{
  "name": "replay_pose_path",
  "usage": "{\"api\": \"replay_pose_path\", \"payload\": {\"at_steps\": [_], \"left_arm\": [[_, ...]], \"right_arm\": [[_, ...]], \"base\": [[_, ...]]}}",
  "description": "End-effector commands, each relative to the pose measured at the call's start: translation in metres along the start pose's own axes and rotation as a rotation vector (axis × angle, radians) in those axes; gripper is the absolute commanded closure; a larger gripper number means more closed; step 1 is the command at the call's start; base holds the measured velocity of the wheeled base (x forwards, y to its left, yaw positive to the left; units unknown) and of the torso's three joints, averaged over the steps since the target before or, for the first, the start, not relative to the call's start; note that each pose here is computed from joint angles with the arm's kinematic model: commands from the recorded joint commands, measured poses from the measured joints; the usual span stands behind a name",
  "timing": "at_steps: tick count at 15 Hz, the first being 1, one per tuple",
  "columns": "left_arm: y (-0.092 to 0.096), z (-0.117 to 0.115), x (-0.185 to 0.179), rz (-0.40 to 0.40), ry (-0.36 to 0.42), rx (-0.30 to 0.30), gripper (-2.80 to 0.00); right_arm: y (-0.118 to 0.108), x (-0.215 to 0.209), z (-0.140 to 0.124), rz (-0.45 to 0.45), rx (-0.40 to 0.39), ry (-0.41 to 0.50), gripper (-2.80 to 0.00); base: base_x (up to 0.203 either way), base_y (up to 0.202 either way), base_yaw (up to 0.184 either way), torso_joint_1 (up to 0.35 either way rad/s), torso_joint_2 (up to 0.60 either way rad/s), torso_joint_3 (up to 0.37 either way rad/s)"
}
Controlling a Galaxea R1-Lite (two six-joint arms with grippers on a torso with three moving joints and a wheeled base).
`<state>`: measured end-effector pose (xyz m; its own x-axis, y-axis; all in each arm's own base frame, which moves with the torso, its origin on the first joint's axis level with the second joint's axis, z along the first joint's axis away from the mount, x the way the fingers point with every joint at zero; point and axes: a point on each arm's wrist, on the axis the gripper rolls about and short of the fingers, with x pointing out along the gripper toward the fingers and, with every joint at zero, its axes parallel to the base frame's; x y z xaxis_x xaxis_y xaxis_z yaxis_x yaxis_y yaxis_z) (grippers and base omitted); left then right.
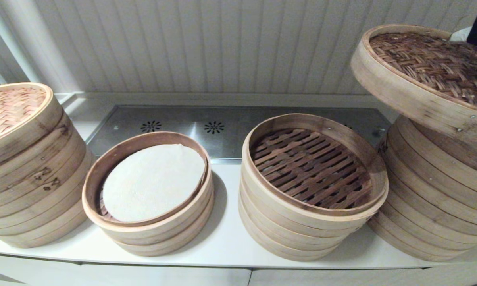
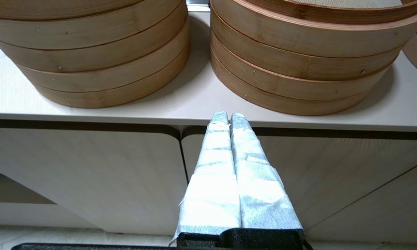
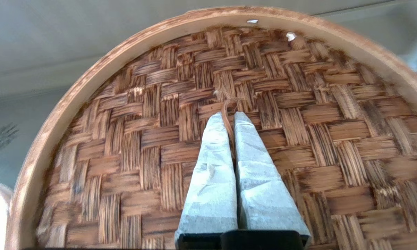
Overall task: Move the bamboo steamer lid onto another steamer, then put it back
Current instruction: Put the steamer
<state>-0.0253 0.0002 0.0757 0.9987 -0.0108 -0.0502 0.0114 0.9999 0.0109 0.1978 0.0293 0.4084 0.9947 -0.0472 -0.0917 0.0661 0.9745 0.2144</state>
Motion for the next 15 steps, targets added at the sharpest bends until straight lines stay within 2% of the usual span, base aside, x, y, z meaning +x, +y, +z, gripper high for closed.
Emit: {"api": "replay_pose_path", "payload": {"at_steps": [1, 6, 11, 15], "left_arm": [[0.000, 0.000, 0.000, 0.000, 0.000, 0.000, 0.00], [0.000, 0.000, 0.000, 0.000, -0.001, 0.000, 0.00], [0.000, 0.000, 0.000, 0.000, -0.001, 0.000, 0.00], [0.000, 0.000, 0.000, 0.000, 0.000, 0.000, 0.00]], "right_arm": [[0.011, -0.004, -0.002, 0.057, -0.004, 0.012, 0.00], [0.048, -0.007, -0.019, 0.217, -0.033, 0.084, 0.00], [0.083, 0.003, -0.041, 0.287, -0.076, 0.157, 0.00], [0.094, 0.015, -0.064, 0.280, -0.114, 0.226, 0.00]], "base": [[0.000, 0.000, 0.000, 0.000, 0.00, 0.000], [0.000, 0.000, 0.000, 0.000, 0.00, 0.000], [0.000, 0.000, 0.000, 0.000, 0.00, 0.000], [0.000, 0.000, 0.000, 0.000, 0.00, 0.000]]}}
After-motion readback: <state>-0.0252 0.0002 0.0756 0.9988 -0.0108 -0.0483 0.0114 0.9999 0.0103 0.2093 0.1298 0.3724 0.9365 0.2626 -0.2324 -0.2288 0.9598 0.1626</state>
